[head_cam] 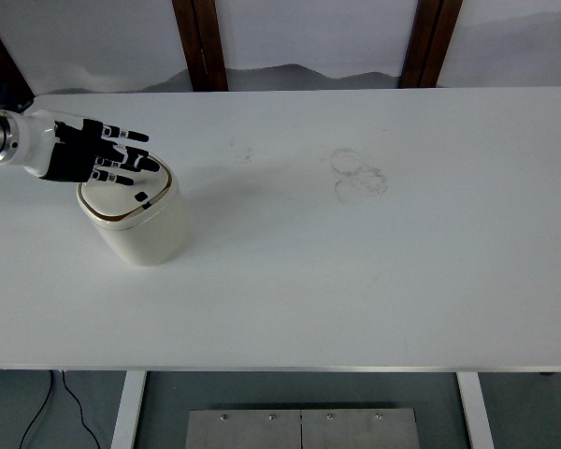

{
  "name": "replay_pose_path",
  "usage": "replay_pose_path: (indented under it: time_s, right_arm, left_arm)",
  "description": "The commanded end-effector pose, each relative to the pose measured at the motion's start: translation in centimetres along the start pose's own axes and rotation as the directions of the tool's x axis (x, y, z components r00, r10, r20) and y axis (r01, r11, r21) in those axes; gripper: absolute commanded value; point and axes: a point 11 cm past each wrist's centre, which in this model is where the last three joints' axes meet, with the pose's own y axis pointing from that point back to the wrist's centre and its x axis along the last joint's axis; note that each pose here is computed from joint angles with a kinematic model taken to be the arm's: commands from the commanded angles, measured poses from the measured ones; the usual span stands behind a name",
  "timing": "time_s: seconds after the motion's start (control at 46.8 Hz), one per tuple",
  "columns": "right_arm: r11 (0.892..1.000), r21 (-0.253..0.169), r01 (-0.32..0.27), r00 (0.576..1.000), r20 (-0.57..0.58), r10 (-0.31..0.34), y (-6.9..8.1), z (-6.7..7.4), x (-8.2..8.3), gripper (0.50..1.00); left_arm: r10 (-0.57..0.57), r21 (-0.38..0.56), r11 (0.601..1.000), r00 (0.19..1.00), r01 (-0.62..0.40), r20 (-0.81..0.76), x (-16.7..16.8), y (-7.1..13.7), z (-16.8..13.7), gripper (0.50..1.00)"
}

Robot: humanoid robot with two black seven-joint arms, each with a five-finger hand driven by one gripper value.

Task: Close trash bin

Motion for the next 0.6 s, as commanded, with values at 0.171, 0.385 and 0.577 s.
replay_pose_path:
  time_s: [0.171, 0.385, 0.577]
  right_arm:
    - [1.0, 0.0, -0.001, 1.0, 0.0, 0.001, 0.0, 0.01, 0.02, 0.995]
    - [1.0, 0.0, -0.001, 1.0, 0.0, 0.001, 0.0, 0.01, 0.02, 0.995]
    - [1.0, 0.0, -0.001, 1.0, 0.0, 0.001, 0.0, 0.01, 0.02, 0.995]
  left_arm:
    - [0.001, 0.011, 1.0, 1.0, -0.001, -0.009, 0.17, -0.2, -0.57, 1.0]
    - [0.001, 0.012, 1.0, 1.0, -0.001, -0.01, 0.18, -0.23, -0.63, 1.0]
    - [0.002, 0.014, 1.0, 1.0, -0.001, -0.01, 0.21, -0.23, -0.67, 1.0]
